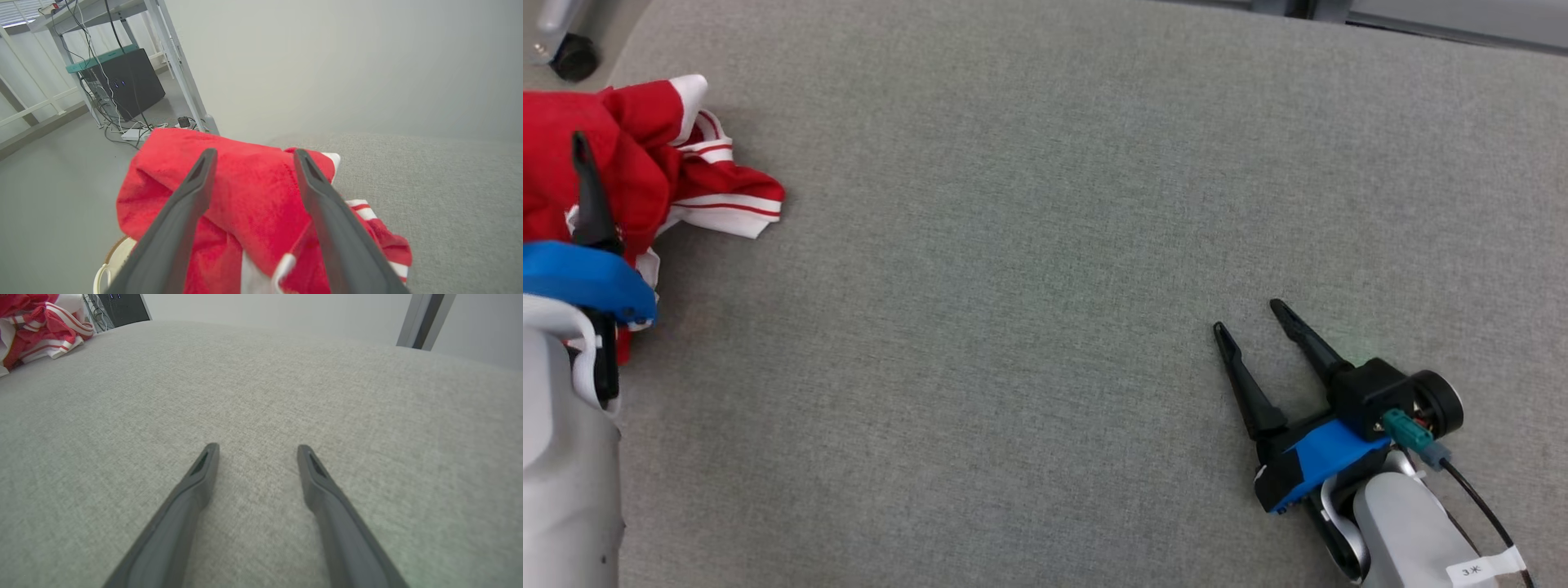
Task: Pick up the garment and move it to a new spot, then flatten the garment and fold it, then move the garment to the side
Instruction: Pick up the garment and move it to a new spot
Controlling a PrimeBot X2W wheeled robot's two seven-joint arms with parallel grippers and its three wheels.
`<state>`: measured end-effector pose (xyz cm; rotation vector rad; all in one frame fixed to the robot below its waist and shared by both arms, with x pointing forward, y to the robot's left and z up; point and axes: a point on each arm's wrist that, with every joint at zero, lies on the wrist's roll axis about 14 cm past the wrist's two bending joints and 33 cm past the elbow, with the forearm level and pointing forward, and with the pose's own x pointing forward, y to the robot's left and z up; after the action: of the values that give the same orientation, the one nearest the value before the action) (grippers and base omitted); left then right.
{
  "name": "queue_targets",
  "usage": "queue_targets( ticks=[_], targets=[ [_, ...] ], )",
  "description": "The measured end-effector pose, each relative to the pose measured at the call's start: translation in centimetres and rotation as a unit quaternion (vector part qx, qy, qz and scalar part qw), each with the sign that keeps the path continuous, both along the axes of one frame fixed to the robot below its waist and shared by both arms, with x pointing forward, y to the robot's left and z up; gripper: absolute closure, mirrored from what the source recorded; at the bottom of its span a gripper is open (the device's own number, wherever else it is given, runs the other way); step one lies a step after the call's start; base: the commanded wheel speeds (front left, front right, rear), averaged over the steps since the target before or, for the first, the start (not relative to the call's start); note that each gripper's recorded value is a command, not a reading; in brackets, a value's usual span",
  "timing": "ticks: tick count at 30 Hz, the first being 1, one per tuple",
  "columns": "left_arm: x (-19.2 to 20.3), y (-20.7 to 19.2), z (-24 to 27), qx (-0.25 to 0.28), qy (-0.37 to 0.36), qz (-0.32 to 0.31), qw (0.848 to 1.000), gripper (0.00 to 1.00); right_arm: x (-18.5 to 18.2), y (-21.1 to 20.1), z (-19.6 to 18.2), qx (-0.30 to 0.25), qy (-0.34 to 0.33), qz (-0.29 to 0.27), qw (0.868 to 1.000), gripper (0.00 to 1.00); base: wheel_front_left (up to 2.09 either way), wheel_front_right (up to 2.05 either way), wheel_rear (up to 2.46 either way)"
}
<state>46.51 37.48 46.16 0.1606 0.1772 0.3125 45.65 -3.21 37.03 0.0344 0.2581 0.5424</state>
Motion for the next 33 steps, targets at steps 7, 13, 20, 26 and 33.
queue_targets(
  ticks=[7, 13, 20, 26, 33],
  targets=[
    [0.3, 0.3, -6.1, -0.018, 0.140, 0.016, 0.990, 0.00, 0.7, -1.0, -0.3, 0.001, 0.000, -0.017, 1.000, 0.00, 0.00, 0.00, 0.00],
    [0.1, -0.1, -7.2, -0.040, 0.162, 0.024, 0.986, 1.00, 0.9, -1.6, -0.1, 0.001, -0.002, -0.028, 1.000, 0.00, 0.00, 0.00, 0.00],
    [4.6, -2.0, 0.7, 0.001, 0.034, -0.037, 0.999, 1.00, 0.3, -2.4, 1.0, -0.001, -0.004, -0.043, 0.999, 0.00, 0.00, 0.00, 0.00],
    [8.6, -8.6, 10.8, 0.045, -0.100, -0.137, 0.985, 1.00, -1.7, -3.1, 2.1, 0.005, -0.002, -0.060, 0.998, 0.00, 0.00, 0.00, 0.00],
    [9.0, -22.9, 17.3, 0.007, -0.212, -0.296, 0.931, 1.00, -4.4, -6.1, 3.0, 0.003, -0.001, -0.106, 0.994, 0.00, 0.00, 0.00, 0.00]
  ],
)
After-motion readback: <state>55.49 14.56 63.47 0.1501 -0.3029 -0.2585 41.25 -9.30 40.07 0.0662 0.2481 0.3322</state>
